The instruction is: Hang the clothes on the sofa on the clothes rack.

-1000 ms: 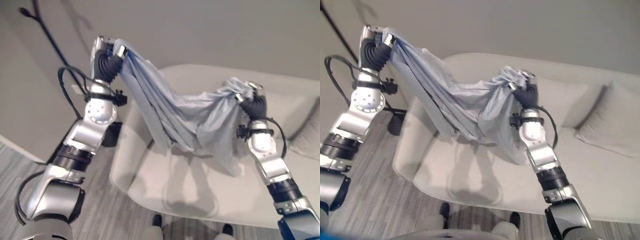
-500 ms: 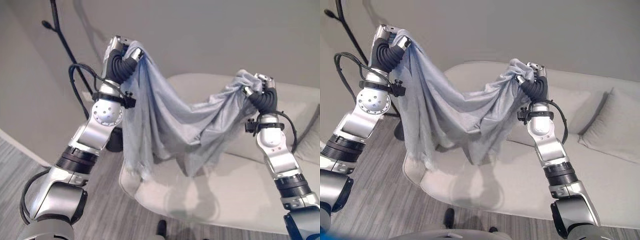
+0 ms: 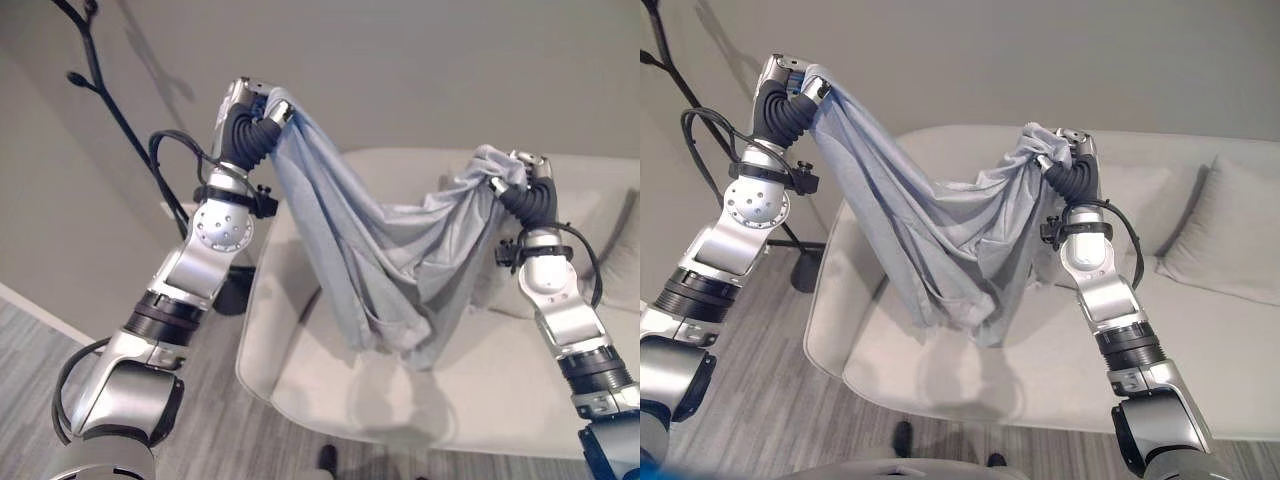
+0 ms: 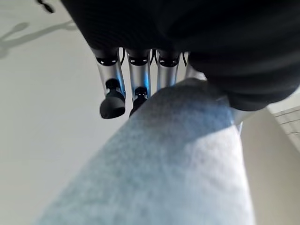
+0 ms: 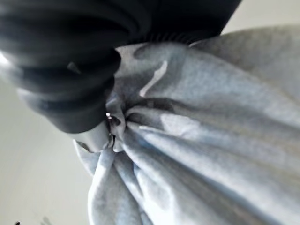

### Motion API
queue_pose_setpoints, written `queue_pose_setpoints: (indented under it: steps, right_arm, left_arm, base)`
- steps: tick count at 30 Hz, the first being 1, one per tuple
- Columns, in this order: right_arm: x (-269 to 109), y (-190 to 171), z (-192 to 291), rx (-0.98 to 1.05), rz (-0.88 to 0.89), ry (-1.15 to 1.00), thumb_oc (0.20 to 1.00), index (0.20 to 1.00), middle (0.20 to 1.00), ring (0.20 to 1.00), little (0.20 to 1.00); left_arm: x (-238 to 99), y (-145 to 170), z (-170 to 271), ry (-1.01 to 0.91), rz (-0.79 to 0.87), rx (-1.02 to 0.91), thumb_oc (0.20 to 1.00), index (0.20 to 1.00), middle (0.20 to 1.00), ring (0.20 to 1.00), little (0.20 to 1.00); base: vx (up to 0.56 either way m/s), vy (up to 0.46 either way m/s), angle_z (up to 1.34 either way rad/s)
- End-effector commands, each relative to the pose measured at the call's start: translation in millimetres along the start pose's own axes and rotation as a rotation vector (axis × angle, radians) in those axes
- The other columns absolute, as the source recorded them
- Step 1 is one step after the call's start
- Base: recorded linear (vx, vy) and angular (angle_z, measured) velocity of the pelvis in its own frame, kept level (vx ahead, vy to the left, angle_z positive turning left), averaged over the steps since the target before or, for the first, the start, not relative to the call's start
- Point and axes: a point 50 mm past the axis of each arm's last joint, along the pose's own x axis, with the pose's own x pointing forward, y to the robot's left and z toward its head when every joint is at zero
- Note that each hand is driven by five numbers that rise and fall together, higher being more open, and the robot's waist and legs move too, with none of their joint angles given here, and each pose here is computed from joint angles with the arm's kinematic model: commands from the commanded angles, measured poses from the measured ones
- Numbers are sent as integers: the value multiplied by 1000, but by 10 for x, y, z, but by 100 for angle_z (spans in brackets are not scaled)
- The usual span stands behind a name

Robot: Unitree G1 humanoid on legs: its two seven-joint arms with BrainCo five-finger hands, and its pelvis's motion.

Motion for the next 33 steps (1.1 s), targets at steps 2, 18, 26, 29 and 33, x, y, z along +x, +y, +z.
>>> queue_pose_setpoints:
  steps: [2,18,26,29,33]
  right_arm:
    - [123,-208,247,-2,-97,-137,200,200,200,200,200]
    - [-34,-23,83,49,-41,-52,200,200,200,200,200]
    - [-61,-143,42,4,-61,-45,200,200,200,200,200]
    - [-73,-168,30,-6,-58,-40,200,200,200,200,200]
    - [-74,-193,40,-2,-56,-44,200,200,200,200,200]
  left_arm:
    - [172,154,157,-71,141,-95,200,200,200,200,200]
    - [9,69,141,-64,59,-88,200,200,200,200,200]
    - [3,-22,174,-61,61,-115,200,200,200,200,200]
    - [-4,-1,155,-53,66,-103,200,200,200,200,200]
    - [-4,14,155,-53,65,-99,200,200,200,200,200]
  base:
    - [169,514,9]
    - [57,420,2]
    - [90,33,16]
    - [97,-71,15]
    - [48,-59,-1]
